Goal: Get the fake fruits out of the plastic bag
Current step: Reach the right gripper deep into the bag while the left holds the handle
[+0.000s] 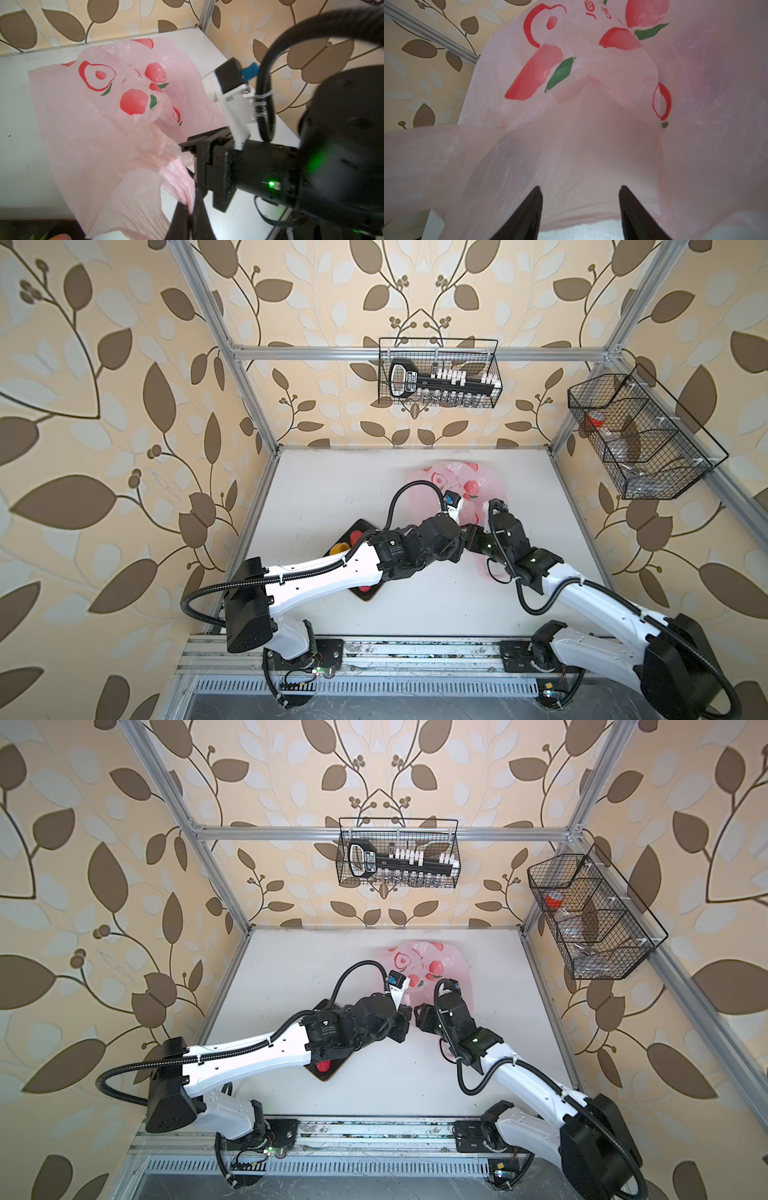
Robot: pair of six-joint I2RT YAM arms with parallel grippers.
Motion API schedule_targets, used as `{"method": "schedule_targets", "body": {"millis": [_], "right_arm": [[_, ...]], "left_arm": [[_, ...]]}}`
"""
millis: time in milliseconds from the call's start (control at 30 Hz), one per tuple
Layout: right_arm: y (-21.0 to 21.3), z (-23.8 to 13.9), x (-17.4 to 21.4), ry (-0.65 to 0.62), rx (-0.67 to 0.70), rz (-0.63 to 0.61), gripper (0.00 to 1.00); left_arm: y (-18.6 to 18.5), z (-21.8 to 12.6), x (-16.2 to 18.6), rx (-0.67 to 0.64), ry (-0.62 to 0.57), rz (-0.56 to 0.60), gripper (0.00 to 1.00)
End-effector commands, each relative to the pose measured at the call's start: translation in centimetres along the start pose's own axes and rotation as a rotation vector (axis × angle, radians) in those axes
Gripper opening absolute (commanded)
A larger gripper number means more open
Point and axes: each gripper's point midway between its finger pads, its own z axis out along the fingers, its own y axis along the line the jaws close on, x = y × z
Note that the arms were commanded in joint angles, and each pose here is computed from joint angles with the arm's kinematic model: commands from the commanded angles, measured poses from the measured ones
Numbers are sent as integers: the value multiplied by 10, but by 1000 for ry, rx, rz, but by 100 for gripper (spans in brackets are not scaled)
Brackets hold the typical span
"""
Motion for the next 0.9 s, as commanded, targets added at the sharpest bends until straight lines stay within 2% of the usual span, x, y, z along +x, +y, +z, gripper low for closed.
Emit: {"method": "schedule_targets", "body": {"millis": [0, 167, 200, 367, 567, 867], "right_arm": [[20, 14, -21, -72, -89, 61, 59], [22, 49, -20, -74, -122, 151, 56], [20, 56, -21, -88, -111, 155, 56], [-7, 81, -31, -143, -13, 134, 56], [-59, 69, -64, -239, 198, 48, 58], [-110, 60, -87, -264, 390, 11, 74]], "left_arm": [[-7, -6, -14, 55, -49, -70, 0], [-9, -6, -11, 76, -41, -97, 0], [-10, -17, -20, 92, -65, -110, 0], [-7, -25, -17, 101, -63, -131, 0], [0, -31, 4, 108, -11, -152, 0], [2, -31, 34, 139, 71, -164, 0]]}}
